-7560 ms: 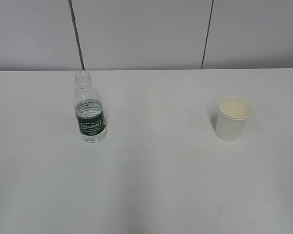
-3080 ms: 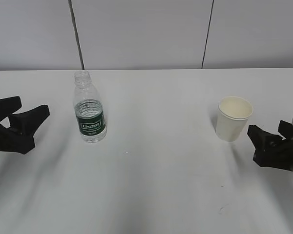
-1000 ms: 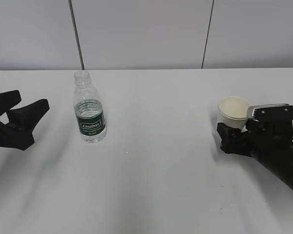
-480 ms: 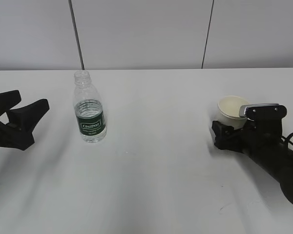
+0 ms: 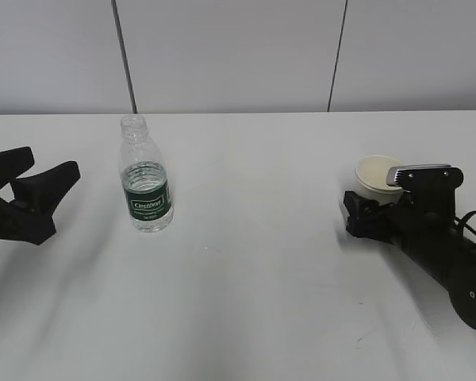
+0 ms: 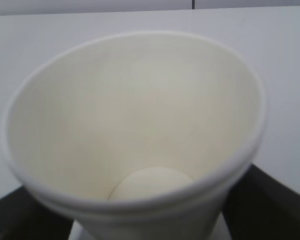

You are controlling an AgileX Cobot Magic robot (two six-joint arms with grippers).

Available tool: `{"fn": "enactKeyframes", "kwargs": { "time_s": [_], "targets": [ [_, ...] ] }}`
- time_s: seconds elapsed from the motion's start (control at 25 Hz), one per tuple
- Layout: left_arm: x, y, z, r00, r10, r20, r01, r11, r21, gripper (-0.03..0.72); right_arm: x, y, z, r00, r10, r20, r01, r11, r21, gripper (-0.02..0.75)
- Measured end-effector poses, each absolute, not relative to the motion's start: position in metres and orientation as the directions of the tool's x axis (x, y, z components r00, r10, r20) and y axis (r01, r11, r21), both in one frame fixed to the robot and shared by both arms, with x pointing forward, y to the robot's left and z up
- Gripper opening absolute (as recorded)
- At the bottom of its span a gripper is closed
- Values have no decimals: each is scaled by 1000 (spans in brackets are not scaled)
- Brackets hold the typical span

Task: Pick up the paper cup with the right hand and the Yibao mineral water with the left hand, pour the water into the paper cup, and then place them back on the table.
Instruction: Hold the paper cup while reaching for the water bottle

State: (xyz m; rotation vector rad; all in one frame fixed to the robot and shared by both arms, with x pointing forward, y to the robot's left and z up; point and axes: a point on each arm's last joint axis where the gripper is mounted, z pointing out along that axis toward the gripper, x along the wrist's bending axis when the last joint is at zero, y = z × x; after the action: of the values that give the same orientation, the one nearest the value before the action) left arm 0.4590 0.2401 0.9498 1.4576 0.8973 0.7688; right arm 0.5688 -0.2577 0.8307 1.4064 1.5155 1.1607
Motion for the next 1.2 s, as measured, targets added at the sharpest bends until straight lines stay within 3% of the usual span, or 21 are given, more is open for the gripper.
{"fn": "enactKeyframes", "kwargs": {
  "time_s": [0.24, 0.68, 1.2],
  "targets": [
    [459, 240, 950, 486, 873, -41, 93, -5, 996, 461, 569, -258, 831, -113, 992, 54, 309, -16, 951, 549],
    [459, 240, 947, 488, 872, -42, 113, -15, 994, 461, 569, -257, 831, -122, 991, 56, 309, -16, 951, 538],
    [462, 236, 923, 516, 853, -73, 201, -39, 979, 468, 563, -237, 830, -368, 929, 27, 296, 90, 951, 536]
  ]
}}
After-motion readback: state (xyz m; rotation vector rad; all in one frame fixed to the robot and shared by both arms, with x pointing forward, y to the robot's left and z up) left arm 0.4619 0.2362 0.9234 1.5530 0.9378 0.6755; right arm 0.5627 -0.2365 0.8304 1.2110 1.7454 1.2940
